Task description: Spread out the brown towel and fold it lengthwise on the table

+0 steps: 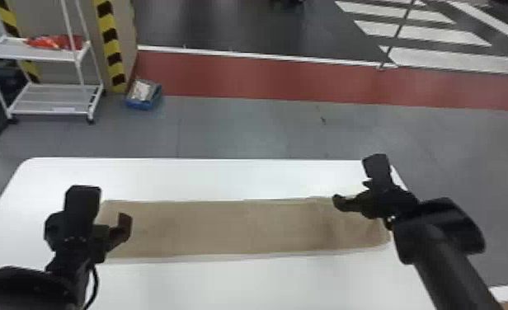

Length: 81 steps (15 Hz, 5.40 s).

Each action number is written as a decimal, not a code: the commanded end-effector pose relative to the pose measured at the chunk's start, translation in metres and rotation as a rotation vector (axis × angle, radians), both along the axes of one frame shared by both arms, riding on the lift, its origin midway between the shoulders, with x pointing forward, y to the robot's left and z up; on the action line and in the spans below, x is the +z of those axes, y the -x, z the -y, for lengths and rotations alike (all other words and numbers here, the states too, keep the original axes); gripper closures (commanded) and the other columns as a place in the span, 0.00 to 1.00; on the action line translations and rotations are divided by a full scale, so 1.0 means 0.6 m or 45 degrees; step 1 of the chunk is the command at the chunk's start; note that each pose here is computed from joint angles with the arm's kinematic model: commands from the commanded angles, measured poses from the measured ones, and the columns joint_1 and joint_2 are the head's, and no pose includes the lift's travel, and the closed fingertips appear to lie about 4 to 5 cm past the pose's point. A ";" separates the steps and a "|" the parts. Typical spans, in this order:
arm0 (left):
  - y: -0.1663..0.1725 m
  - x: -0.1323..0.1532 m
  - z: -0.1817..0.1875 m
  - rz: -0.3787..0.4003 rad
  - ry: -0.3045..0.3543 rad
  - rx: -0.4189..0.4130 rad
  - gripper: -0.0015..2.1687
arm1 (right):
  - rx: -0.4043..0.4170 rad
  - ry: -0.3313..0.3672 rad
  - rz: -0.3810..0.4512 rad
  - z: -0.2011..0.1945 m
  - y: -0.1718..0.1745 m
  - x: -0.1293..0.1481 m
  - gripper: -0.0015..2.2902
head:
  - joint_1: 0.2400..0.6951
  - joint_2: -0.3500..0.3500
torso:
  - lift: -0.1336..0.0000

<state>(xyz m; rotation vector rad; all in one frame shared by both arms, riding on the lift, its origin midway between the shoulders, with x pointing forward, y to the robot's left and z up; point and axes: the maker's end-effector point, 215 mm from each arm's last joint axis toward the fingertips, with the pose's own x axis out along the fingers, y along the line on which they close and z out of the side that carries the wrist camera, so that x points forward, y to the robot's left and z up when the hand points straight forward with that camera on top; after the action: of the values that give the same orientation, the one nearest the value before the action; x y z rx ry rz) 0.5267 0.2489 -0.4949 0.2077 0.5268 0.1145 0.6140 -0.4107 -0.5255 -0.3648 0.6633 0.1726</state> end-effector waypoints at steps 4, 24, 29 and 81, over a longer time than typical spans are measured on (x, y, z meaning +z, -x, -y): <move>0.002 -0.001 -0.001 -0.001 -0.003 0.000 0.02 | 0.351 0.303 -0.227 -0.005 -0.019 0.034 0.13 | 1.00 0.29 | 1.00; 0.008 -0.002 0.005 0.006 -0.006 -0.011 0.02 | 0.699 0.823 -0.593 0.019 0.037 -0.042 0.30 | 1.00 0.27 | 1.00; 0.011 -0.003 0.007 0.004 -0.007 -0.013 0.02 | 0.637 0.762 -0.688 0.033 0.060 -0.052 0.41 | 1.00 0.24 | 1.00; -0.007 0.014 0.012 0.020 -0.037 -0.020 0.02 | 0.455 0.460 -0.629 0.021 0.086 0.008 0.57 | 1.00 0.26 | 1.00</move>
<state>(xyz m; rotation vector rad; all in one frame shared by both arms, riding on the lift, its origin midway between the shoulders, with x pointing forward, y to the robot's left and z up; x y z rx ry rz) 0.5311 0.2418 -0.4865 0.2392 0.5083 0.1087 0.5587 -0.4170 -0.5315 -0.8053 1.1509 0.5234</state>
